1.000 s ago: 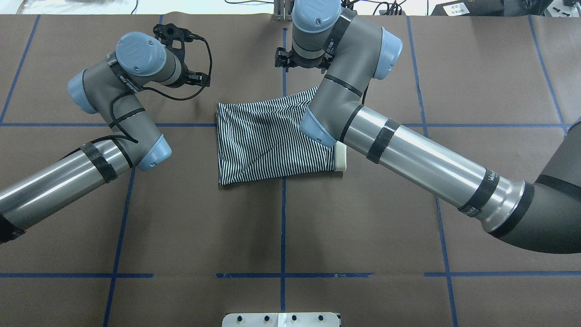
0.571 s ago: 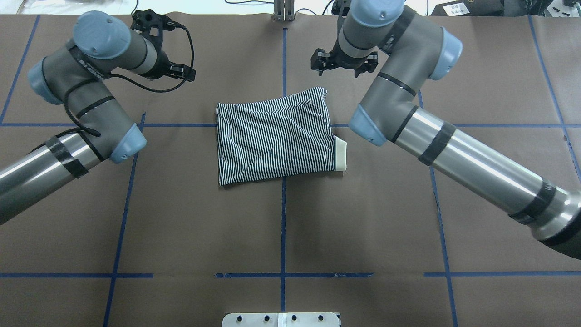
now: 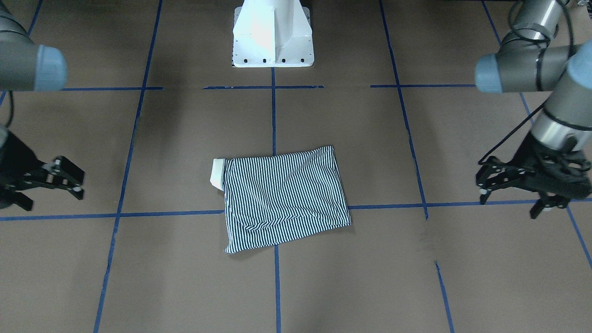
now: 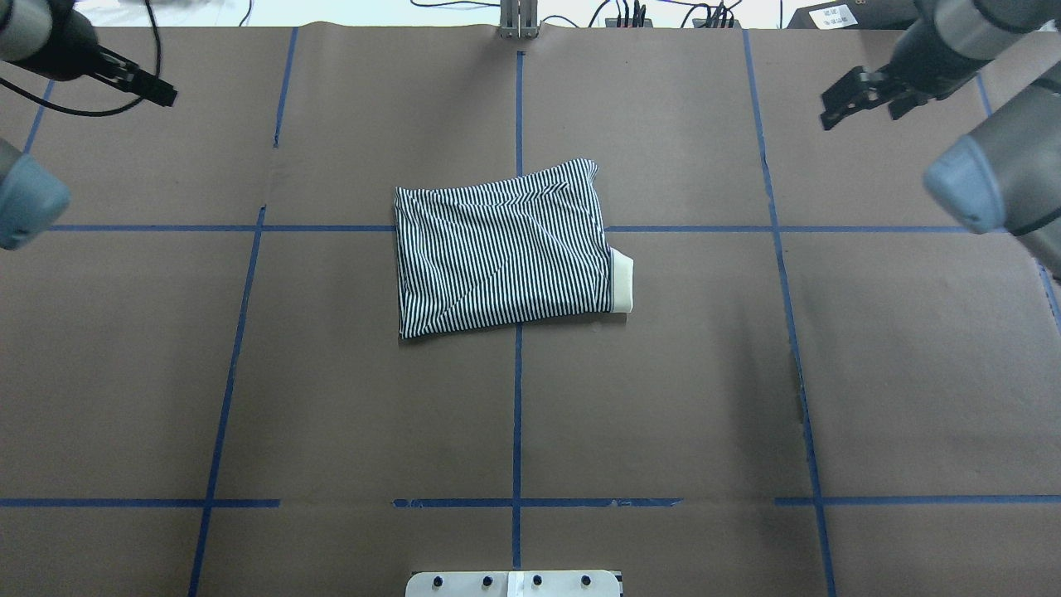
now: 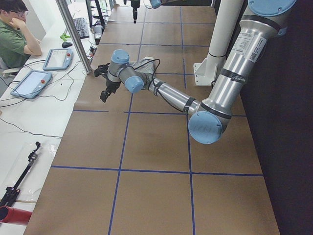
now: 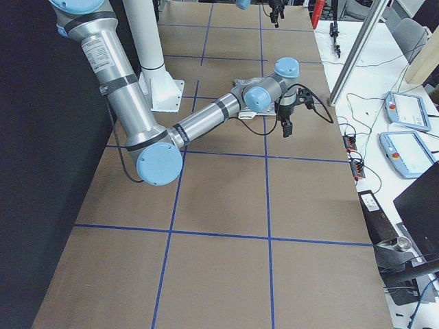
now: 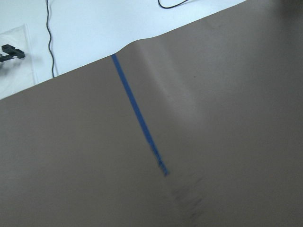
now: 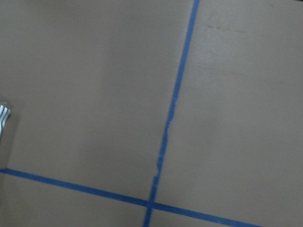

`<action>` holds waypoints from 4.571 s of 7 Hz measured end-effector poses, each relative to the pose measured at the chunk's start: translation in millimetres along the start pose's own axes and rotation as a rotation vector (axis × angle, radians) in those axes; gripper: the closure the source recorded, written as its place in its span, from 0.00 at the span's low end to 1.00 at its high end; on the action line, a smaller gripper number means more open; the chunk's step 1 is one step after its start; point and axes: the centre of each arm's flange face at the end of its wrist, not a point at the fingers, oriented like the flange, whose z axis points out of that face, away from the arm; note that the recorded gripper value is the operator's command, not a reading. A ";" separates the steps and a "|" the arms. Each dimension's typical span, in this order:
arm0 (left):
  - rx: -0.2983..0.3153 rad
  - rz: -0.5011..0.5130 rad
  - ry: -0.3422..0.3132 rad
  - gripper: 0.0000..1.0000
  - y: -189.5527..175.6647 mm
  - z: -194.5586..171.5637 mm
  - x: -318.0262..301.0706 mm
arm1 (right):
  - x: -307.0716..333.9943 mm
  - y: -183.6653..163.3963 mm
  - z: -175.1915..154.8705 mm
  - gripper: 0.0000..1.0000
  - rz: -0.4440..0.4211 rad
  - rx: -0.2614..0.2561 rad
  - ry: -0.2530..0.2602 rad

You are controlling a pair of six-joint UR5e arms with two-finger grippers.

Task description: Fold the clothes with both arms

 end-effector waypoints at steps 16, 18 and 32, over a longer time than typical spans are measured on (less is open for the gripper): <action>-0.239 -0.260 0.070 0.00 304.8 -48.5 -271.7 | 283.3 219.5 -7.3 0.00 0.116 -0.219 0.000; -0.235 -0.251 0.071 0.00 305.9 -47.7 -270.1 | 282.6 218.7 -7.8 0.00 0.115 -0.217 -0.002; -0.194 -0.203 0.053 0.00 306.0 -48.1 -269.4 | 281.3 218.4 -8.9 0.00 0.111 -0.214 -0.003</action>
